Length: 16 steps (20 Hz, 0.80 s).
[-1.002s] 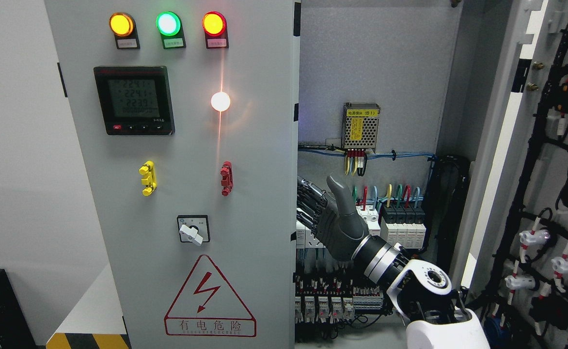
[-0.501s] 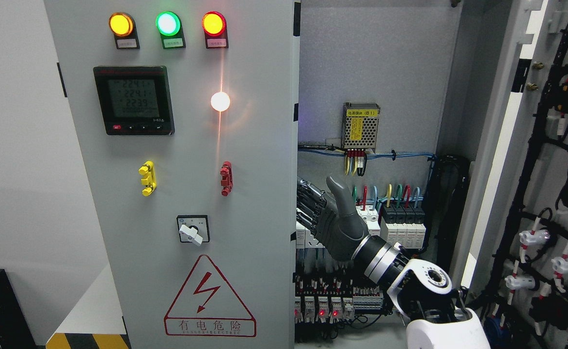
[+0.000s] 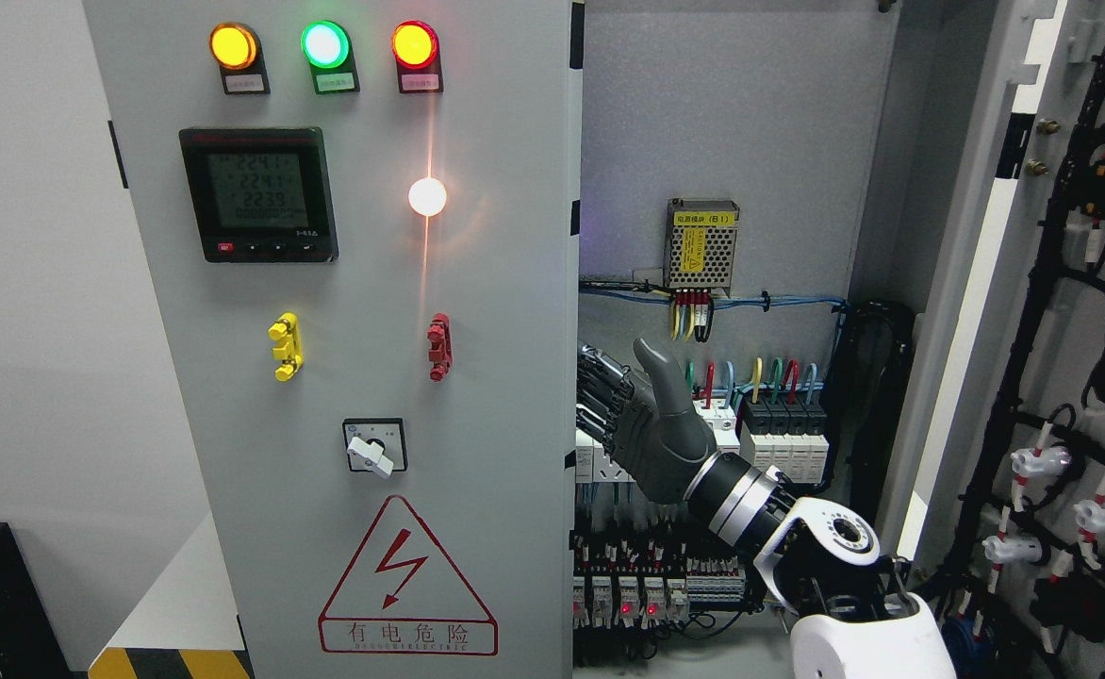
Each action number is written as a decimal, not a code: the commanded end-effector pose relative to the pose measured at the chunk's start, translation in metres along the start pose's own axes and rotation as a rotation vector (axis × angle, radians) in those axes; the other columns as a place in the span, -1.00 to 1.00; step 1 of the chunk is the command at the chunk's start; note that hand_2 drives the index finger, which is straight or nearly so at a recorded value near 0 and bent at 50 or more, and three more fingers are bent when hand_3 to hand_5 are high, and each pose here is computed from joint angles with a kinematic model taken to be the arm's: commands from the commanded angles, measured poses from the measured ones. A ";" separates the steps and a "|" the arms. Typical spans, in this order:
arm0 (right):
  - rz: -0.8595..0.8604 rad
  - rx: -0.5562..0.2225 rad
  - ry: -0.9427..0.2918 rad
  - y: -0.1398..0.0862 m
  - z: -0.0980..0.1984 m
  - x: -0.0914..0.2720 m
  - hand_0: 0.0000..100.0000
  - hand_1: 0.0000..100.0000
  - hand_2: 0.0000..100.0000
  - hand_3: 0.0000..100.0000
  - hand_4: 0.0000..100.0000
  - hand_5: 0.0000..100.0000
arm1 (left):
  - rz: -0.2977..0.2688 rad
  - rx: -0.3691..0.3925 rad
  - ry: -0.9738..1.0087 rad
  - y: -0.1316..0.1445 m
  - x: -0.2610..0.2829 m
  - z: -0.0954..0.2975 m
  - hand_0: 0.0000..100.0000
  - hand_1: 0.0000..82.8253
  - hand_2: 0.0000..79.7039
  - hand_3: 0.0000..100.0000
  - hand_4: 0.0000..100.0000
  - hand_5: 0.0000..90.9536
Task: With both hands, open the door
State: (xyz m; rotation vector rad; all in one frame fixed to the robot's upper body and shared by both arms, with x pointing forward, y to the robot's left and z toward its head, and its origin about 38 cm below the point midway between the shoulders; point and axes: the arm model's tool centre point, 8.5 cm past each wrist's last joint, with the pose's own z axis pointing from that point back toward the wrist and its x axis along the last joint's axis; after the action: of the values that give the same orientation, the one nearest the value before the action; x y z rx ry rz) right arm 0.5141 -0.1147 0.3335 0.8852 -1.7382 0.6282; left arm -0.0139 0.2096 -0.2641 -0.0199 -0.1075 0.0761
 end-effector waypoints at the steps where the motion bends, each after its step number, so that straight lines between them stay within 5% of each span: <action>1: 0.003 0.021 0.002 0.003 -0.002 0.000 -1.00 -1.00 -1.00 -1.00 -1.00 -1.00 | 0.000 -0.001 0.000 0.000 0.000 0.000 -1.00 -1.00 -1.00 -1.00 -1.00 -1.00; 16: -0.004 0.039 -0.002 0.005 -0.002 0.001 -1.00 -1.00 -1.00 -1.00 -1.00 -1.00 | 0.000 0.001 0.000 0.001 0.000 0.000 -1.00 -1.00 -1.00 -1.00 -1.00 -1.00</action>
State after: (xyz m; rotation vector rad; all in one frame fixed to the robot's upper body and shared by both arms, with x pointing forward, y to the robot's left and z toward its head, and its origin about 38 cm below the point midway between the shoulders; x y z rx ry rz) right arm 0.5129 -0.1159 0.3356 0.9080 -1.7412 0.6436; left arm -0.0140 0.2096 -0.2641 -0.0198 -0.1074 0.0761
